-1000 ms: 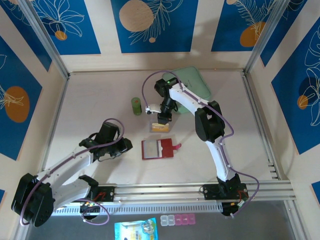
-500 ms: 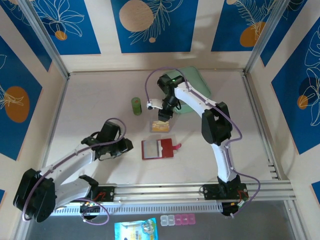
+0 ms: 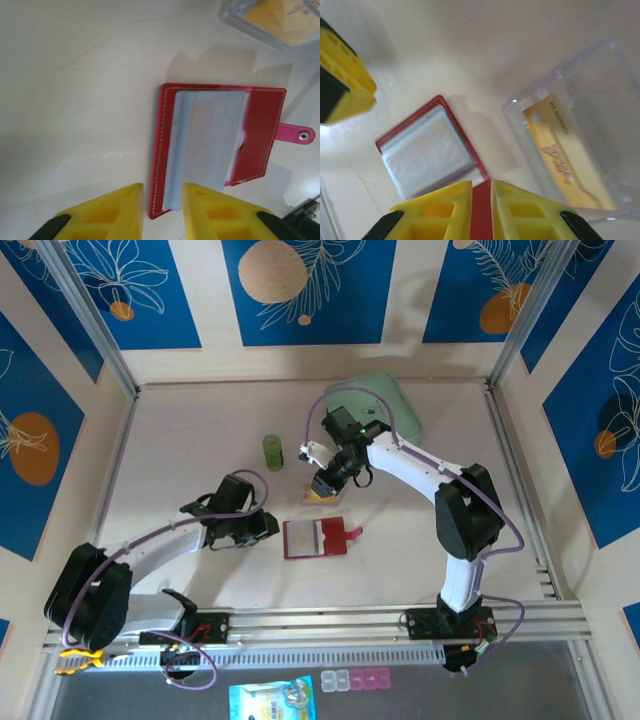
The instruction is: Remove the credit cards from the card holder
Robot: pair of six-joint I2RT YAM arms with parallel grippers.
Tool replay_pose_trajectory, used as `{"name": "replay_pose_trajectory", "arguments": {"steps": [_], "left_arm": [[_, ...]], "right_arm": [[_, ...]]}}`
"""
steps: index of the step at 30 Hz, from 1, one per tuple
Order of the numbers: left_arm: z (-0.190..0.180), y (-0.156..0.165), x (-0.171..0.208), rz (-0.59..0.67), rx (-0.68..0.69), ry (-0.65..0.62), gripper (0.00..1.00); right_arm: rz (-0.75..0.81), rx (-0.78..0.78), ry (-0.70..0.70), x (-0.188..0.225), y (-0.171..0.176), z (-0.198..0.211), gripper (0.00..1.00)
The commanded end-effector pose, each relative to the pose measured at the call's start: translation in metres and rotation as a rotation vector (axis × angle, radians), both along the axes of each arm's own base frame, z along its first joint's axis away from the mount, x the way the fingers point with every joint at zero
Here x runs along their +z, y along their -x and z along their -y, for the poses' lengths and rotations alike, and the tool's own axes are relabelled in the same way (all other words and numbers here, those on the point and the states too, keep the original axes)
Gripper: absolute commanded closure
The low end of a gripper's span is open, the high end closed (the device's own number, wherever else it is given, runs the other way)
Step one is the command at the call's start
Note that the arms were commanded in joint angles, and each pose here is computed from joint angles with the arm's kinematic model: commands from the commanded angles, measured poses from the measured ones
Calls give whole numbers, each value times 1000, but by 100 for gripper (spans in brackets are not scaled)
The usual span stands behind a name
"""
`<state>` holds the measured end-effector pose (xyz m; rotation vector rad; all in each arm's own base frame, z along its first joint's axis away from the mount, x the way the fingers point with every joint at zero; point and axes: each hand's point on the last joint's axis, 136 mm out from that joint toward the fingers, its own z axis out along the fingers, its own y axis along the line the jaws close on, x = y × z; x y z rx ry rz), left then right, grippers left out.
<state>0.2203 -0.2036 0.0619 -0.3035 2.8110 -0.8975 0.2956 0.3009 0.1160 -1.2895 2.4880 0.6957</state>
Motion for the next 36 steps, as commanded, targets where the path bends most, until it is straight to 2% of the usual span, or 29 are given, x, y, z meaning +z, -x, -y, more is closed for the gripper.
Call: {"name": "replay_pose_trajectory", "arguments": {"steps": [1,6,11,19,28,32,36], "left_arm": [[19,-8,11,36,-51,47,76],[36,-6,3,9,-93,59,82],[40,2,-12,-40,-128,-10,90],[29,10,-29,-73,-125,-93,94],[23,14,-39,-93,-132,-130,96],[21,17,-44,-102,-134,-136,96],[19,18,-45,-102,-140,-153,96]], "right_arm": [[-91,-234,-128,13,1,-13,81],[-237,-413,-208,-1,20,-13,81],[-343,-550,-169,-24,35,-10,82],[-463,-628,-109,-44,58,-15,85],[-564,-680,-95,-64,71,-20,70],[-593,-675,-120,-66,78,-26,59],[-607,-680,-102,-73,82,-28,58]]}}
